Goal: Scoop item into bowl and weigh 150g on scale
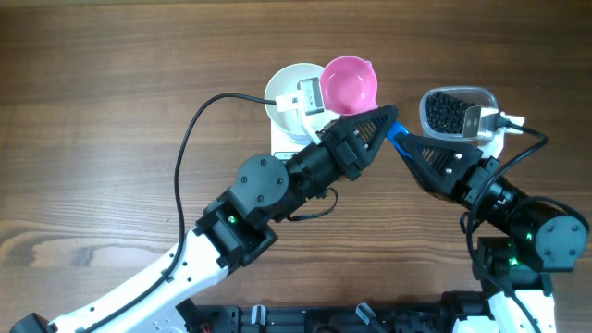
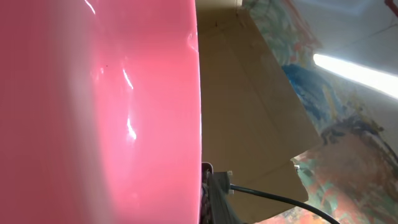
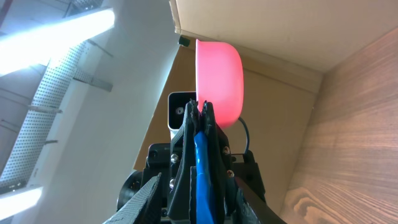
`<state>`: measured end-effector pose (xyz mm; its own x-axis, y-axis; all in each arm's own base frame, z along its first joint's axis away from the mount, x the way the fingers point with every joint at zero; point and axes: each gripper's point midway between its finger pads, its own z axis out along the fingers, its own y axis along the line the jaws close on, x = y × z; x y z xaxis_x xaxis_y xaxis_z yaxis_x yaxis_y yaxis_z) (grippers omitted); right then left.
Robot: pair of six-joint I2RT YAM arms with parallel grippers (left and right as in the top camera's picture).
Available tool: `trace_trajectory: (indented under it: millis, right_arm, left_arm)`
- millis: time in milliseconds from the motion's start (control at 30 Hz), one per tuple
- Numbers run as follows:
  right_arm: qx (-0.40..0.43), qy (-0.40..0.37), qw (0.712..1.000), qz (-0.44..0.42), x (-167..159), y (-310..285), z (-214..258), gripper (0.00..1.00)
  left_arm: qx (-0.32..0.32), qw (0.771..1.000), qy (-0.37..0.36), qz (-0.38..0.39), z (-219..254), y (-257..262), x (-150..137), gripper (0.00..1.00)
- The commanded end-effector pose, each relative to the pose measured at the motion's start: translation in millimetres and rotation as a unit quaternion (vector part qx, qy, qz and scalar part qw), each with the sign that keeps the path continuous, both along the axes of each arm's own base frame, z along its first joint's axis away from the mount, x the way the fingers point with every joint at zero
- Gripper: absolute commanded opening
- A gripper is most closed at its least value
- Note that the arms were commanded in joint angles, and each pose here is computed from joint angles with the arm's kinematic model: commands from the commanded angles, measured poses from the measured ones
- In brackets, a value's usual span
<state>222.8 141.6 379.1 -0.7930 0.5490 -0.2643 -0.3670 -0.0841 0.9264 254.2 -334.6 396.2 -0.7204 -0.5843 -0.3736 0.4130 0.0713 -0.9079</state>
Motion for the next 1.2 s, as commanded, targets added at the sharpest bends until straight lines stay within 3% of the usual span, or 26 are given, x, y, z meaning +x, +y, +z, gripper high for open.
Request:
trace_trajectory:
  millis: [0, 467, 733, 800, 867, 933, 967, 1000, 1033, 1067, 1100, 1167]
  right_arm:
    - [-0.002, -0.007, 1.0, 0.01, -4.4, 2.2, 5.4, 0.33]
    - [-0.002, -0.007, 1.0, 0.009, -4.4, 2.2, 5.5, 0.22]
    - [-0.003, -0.009, 1.0, 0.009, -4.5, 2.2, 5.4, 0.22]
    - [-0.004, -0.009, 1.0, 0.009, -4.5, 2.2, 5.4, 0.17]
    - [-0.005, -0.011, 1.0, 0.008, -4.5, 2.2, 5.4, 0.06]
    - [-0.004, -0.008, 1.0, 0.008, -3.2, 2.2, 4.5, 0.04]
    - [-0.005, -0.008, 1.0, 0.008, -2.7, 2.2, 4.1, 0.04]
    - [-0.005, -0.009, 1.0, 0.008, -2.6, 2.1, 4.2, 0.05]
    - [-0.005, -0.01, 1.0, 0.006, -2.1, 1.8, 4.5, 0.04]
    - [-0.007, -0.019, 1.0, -0.002, -0.8, 0.8, 5.2, 0.04]
    - [-0.011, -0.029, 0.999, -0.009, 0.4, -0.1, 5.9, 0.04]
    - [-0.015, -0.045, 0.998, -0.032, 5.5, -3.8, 7.2, 0.04]
  left_arm:
    - [-0.001, 1.0, -0.012, 0.002, 5.6, -0.9, -0.9, 0.04]
    - [-0.001, 1.0, -0.012, 0.002, 5.6, -1.0, -1.0, 0.04]
    - [-0.001, 1.0, -0.012, 0.002, 5.6, -1.0, -1.0, 0.04]
    - [-0.001, 1.0, -0.012, 0.002, 5.6, -1.0, -1.0, 0.04]
    - [-0.001, 1.0, -0.012, 0.002, 5.6, -1.0, -1.0, 0.04]
    - [-0.001, 1.0, -0.012, 0.002, 5.6, -1.0, -1.0, 0.05]
    - [-0.001, 1.0, -0.012, 0.002, 5.6, -1.0, -1.0, 0.09]
    - [0.0, 1.0, -0.012, 0.002, 5.5, -1.0, -1.0, 0.24]
    - [0.0, 1.0, -0.012, 0.002, 5.5, -1.0, -1.1, 0.47]
    - [0.0, 1.0, -0.013, -0.002, 5.5, -1.7, -2.1, 0.79]
    - [0.001, 1.0, -0.012, -0.002, 5.1, -1.9, -2.2, 0.97]
    - [0.007, 1.0, -0.009, -0.007, 2.1, -3.3, -3.2, 1.0]
